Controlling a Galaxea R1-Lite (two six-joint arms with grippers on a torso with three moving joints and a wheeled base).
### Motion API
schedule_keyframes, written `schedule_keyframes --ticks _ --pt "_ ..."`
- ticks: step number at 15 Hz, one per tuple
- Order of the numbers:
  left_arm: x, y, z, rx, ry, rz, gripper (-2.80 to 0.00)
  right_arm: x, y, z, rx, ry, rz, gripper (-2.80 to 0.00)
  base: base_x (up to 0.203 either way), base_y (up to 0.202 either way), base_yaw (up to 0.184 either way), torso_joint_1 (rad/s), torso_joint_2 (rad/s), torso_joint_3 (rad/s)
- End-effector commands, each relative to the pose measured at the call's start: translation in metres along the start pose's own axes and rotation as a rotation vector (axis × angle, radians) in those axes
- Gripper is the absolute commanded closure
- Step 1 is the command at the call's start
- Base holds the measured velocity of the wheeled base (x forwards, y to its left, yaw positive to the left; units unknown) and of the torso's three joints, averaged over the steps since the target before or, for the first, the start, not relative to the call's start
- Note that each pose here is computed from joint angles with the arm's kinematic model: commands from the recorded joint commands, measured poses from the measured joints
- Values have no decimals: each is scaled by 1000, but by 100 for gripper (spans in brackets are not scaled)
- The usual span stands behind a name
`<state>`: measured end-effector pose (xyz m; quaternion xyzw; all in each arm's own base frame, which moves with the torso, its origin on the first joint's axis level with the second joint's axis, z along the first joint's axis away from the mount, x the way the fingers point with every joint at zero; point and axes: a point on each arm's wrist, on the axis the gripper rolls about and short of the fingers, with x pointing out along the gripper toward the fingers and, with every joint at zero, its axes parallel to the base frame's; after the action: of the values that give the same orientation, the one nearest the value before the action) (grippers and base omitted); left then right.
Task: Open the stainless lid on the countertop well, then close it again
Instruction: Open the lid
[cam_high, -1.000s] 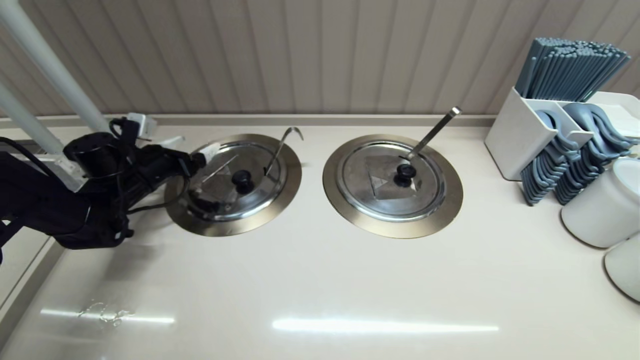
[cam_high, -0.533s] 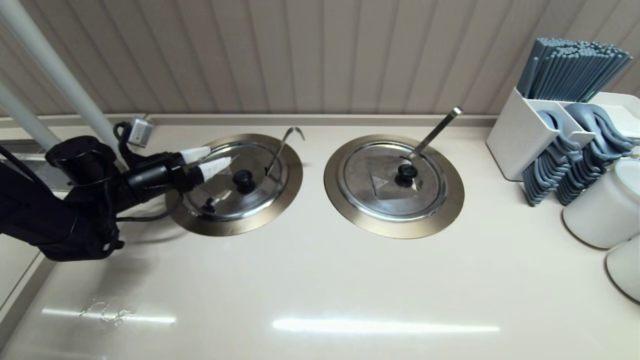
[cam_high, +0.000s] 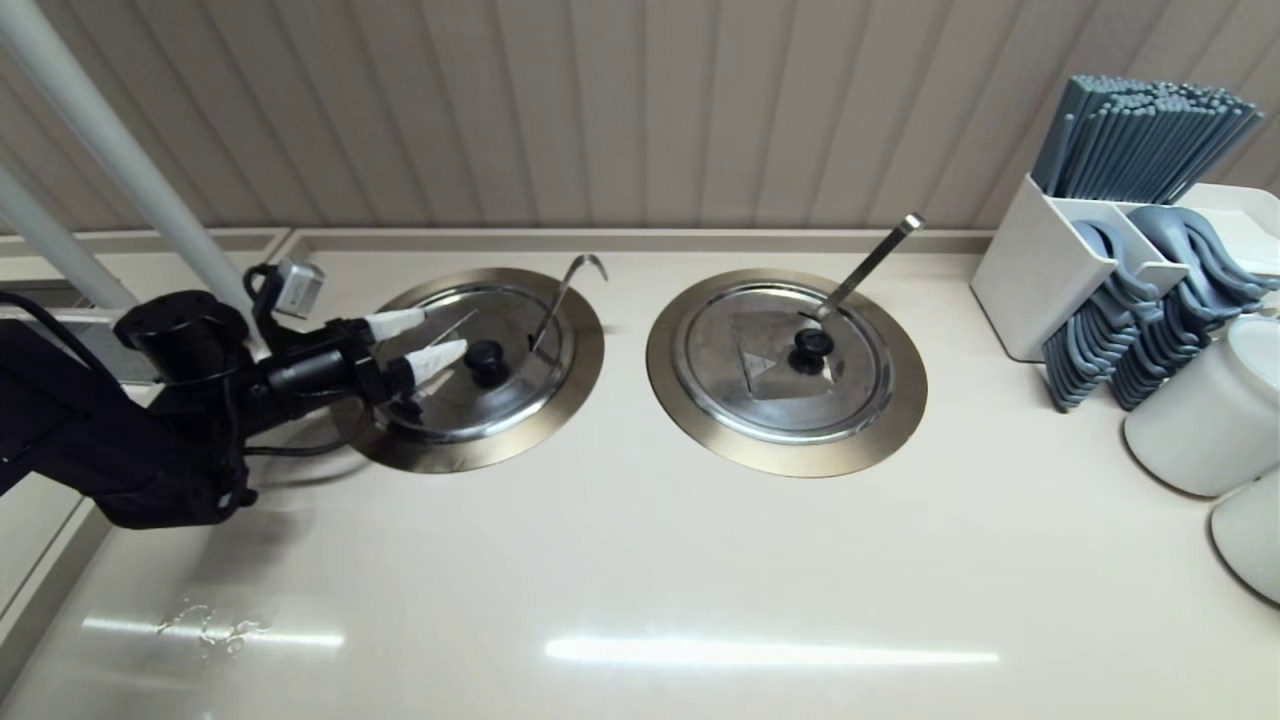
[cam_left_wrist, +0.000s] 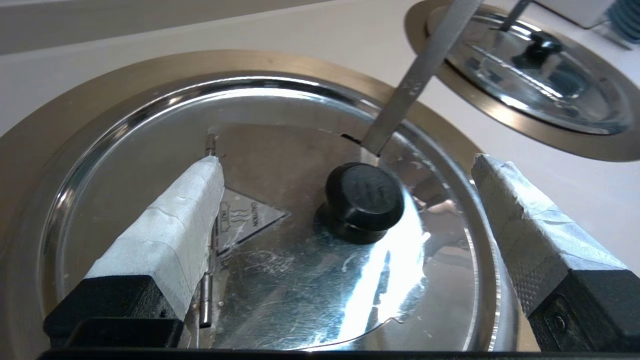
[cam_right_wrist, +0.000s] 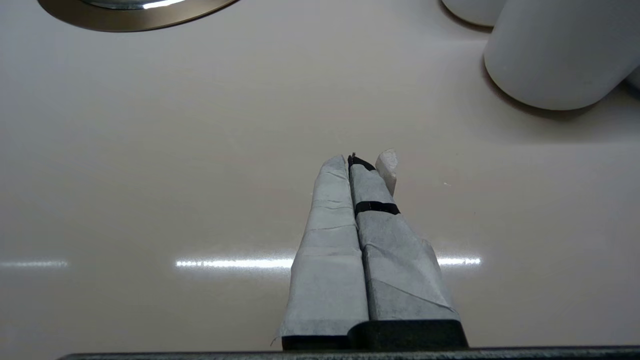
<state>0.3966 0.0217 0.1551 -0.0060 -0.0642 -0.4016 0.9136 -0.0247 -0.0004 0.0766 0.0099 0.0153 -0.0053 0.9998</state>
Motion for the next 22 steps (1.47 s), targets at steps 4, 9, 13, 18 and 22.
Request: schedule_keyframes --ticks 4,9,13,18,22 --pt "29 -11 -26 92 14 119 -280 0 0 0 0 0 -1 0 0 0 0 0 0 0" --pt "31 -18 -24 151 19 136 -280 0 0 0 0 0 -1 0 0 0 0 0 0 0" --pt "30 -19 -29 192 41 134 -280 0 0 0 0 0 -1 0 0 0 0 0 0 0" --pt "34 -17 -33 181 54 171 -280 0 0 0 0 0 -1 0 0 0 0 0 0 0" --pt "35 -16 -33 184 51 174 -280 0 0 0 0 0 -1 0 0 0 0 0 0 0"
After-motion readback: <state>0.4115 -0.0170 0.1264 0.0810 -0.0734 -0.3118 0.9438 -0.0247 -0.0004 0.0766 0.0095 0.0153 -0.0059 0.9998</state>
